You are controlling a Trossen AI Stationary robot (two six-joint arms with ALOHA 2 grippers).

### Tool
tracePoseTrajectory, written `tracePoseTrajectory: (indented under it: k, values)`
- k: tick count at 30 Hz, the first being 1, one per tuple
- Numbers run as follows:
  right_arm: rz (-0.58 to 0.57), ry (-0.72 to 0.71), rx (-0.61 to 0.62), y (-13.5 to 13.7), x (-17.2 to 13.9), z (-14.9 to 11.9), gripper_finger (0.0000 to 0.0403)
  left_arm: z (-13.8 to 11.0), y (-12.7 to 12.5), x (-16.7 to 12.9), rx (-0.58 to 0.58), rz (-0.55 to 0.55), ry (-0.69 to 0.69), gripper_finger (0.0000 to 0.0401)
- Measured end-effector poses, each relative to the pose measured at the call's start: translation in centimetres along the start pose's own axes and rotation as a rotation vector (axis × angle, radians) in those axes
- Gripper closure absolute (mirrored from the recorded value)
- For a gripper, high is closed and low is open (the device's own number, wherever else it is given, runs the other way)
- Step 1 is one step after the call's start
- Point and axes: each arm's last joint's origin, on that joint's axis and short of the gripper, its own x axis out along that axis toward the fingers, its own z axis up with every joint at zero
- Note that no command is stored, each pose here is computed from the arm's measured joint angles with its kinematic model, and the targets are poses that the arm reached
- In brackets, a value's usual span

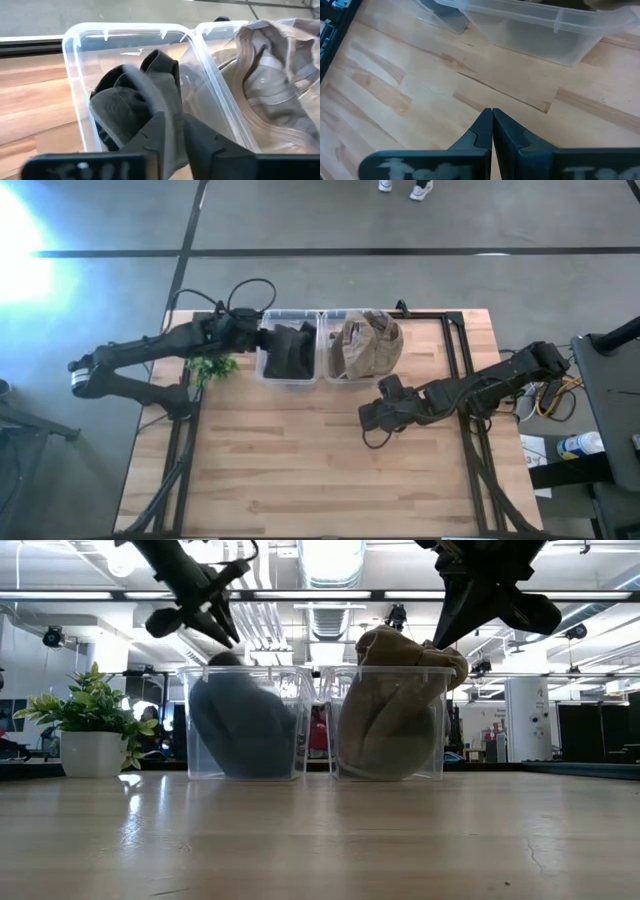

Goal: Pick & Place hat
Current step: Put the black cap into the left transparent bin, then return to Home Position

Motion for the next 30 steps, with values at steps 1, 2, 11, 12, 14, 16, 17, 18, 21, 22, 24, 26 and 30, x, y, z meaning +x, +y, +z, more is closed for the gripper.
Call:
tracePoseTrajectory:
  k: [1, 2, 11, 12, 14, 16, 17, 18, 21, 22, 24, 26, 30]
  values:
    - [0.0, 0.002, -0.001, 0.0, 0.0, 0.0, 0.0394, 0.0, 0.1, -0.3, -0.005, -0.003, 0.0, 0.0332]
    - [-0.001, 0.002, -0.001, 0.0, 0.0, 0.0, 0.0394, 0.0, 0.2, -0.5, -0.012, -0.003, 0.006, 0.032]
    - [0.04, -0.002, -0.049, -0.2, -1.0, 1.3, 0.0394, 0.4, -0.8, -4.0, 0.053, -0.177, 0.058, 0.0261]
    - [0.061, -0.007, -0.078, -0.2, -1.4, 1.5, 0.0394, 0.6, -1.2, -4.9, 0.091, -0.229, 0.044, 0.026]
    - [0.119, -0.029, -0.152, 0.0, -2.2, 1.9, 0.0394, 0.9, -1.7, -6.8, 0.171, -0.311, 0.011, 0.026]
    - [0.175, -0.056, -0.224, 0.0, -3.3, 2.5, 0.0394, 1.2, -1.8, -8.4, 0.272, -0.361, -0.03, 0.026]
    - [0.192, -0.069, -0.244, -0.1, -3.8, 2.7, 0.0394, 1.4, -1.6, -9.2, 0.315, -0.375, -0.051, 0.026]
    - [0.203, -0.08, -0.249, -0.3, -4.3, 3.0, 0.0394, 1.6, -1.4, -9.9, 0.34, -0.383, -0.068, 0.0259]
    - [0.236, -0.112, -0.223, -1.0, -5.9, 3.9, 0.0394, 1.8, -0.5, -11.6, 0.272, -0.406, -0.077, 0.0259]
    - [0.255, -0.123, -0.207, -1.2, -6.5, 4.2, 0.0394, 1.6, -0.3, -11.9, 0.271, -0.429, -0.072, 0.0259]
    - [0.292, -0.14, -0.157, -1.6, -7.6, 4.7, 0.0394, 1.0, 0.1, -12.3, 0.326, -0.504, -0.028, 0.0259]
    - [0.328, -0.147, -0.103, -2.1, -8.6, 5.1, 0.0394, 0.4, 0.4, -12.3, 0.348, -0.582, 0.004, 0.0259]
    - [0.371, -0.198, -0.109, -2.9, -10.2, 5.8, 0.0394, -1.0, 0.6, -11.5, 0.349, -0.823, 0.008, 0.0259]
